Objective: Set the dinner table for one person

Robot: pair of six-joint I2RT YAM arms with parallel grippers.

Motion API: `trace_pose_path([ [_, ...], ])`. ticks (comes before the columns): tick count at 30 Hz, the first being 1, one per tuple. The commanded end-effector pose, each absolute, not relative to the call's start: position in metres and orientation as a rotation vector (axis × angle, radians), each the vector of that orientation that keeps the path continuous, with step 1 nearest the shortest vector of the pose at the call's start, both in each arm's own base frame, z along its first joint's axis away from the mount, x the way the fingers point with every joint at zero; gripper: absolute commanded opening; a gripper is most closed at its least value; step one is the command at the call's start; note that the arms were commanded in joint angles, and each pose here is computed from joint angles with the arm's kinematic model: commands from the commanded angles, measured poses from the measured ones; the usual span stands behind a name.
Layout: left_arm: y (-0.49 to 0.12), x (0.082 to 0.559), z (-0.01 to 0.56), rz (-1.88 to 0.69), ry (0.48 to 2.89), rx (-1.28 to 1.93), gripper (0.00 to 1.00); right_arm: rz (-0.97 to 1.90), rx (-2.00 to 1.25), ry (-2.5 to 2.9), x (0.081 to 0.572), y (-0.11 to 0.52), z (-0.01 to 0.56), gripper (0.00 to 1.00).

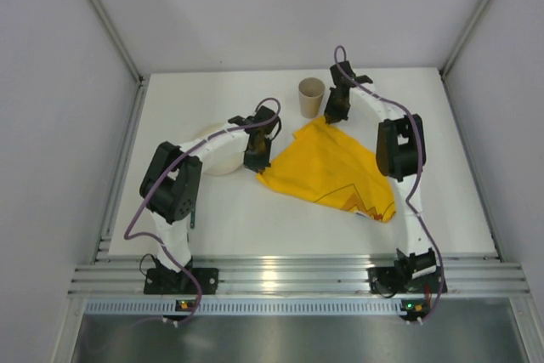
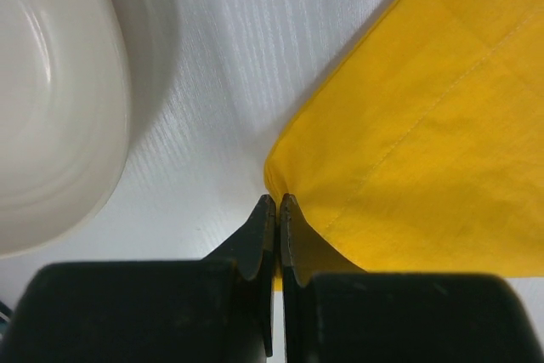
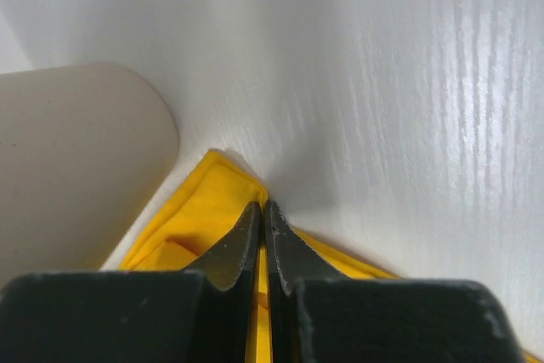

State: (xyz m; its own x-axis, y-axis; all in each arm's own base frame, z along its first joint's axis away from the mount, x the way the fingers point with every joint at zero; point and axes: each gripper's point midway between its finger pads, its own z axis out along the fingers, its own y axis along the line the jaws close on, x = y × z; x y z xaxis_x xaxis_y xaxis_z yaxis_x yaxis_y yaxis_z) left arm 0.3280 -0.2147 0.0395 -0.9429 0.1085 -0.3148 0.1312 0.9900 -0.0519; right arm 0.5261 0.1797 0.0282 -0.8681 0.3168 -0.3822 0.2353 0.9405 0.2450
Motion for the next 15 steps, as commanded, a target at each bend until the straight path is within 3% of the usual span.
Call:
trace_pose_path([
  [1,-0.218,0.339,0.072,-0.124,2.757,0.192,0.00,0.062,0.397,2.740,0.495,0.138,0.019,0.00],
  [9,-0.200,0.335,0.154,-0.128,2.583,0.181,0.00,0.040,0.444,2.448,0.471,0.075,0.174,0.00],
  [15,-0.192,0.330,0.241,-0.207,2.402,0.167,0.00,0.071,0.438,2.230,0.398,0.053,0.293,0.00],
])
